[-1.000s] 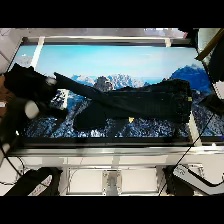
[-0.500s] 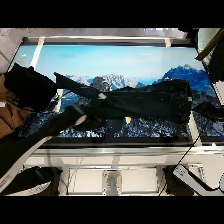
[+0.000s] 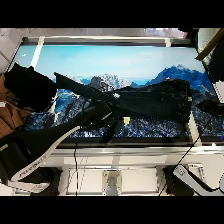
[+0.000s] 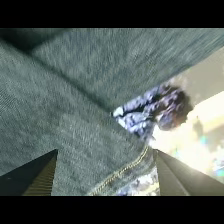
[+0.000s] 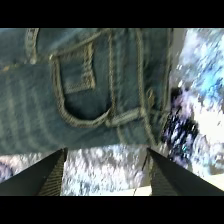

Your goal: Fold the clothes and pants, and hang the long-sleeved shirts on hangers.

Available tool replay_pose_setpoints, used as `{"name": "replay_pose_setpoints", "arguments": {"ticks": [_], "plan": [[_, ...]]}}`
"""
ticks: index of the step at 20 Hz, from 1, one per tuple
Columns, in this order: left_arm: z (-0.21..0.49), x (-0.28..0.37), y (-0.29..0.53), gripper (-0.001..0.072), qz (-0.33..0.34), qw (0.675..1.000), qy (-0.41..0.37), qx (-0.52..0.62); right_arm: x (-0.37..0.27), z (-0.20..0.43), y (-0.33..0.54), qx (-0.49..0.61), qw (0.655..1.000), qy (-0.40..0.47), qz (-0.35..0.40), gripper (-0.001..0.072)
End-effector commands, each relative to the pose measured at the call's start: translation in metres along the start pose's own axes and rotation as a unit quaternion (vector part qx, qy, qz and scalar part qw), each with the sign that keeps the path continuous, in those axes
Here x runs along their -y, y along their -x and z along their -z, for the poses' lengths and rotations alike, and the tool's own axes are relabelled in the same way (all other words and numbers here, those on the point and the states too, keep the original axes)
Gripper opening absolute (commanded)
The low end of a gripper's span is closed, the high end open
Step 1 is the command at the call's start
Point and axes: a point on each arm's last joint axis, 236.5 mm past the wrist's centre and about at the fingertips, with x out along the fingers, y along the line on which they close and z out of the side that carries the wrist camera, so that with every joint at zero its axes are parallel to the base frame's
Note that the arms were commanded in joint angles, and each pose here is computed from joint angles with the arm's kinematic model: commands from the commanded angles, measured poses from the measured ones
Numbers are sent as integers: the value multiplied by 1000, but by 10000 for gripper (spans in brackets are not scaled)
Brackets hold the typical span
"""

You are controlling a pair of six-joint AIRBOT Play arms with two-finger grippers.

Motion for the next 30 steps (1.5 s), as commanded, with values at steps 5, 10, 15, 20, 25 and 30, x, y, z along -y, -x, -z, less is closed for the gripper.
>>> {"name": "replay_pose_setpoints", "arguments": {"ticks": [5,10,15,20,25,30], "plan": [[21,5,-17,628,-19,997,57,-54,15,-18,1,37,999,22,33,548],[21,7,-26,254,-18,996,60,-57,16,-19,1,39,998,22,33,547],[14,-4,-19,15,-33,997,55,-45,13,-14,1,30,999,23,28,547],[-4,-91,64,14,-146,987,58,25,19,11,-9,-12,999,31,35,547],[14,-207,122,14,-217,961,159,59,7,46,-48,-69,997,-7,-26,548],[56,-284,129,13,-244,940,238,27,19,43,-83,-70,996,-45,-35,549]]}}
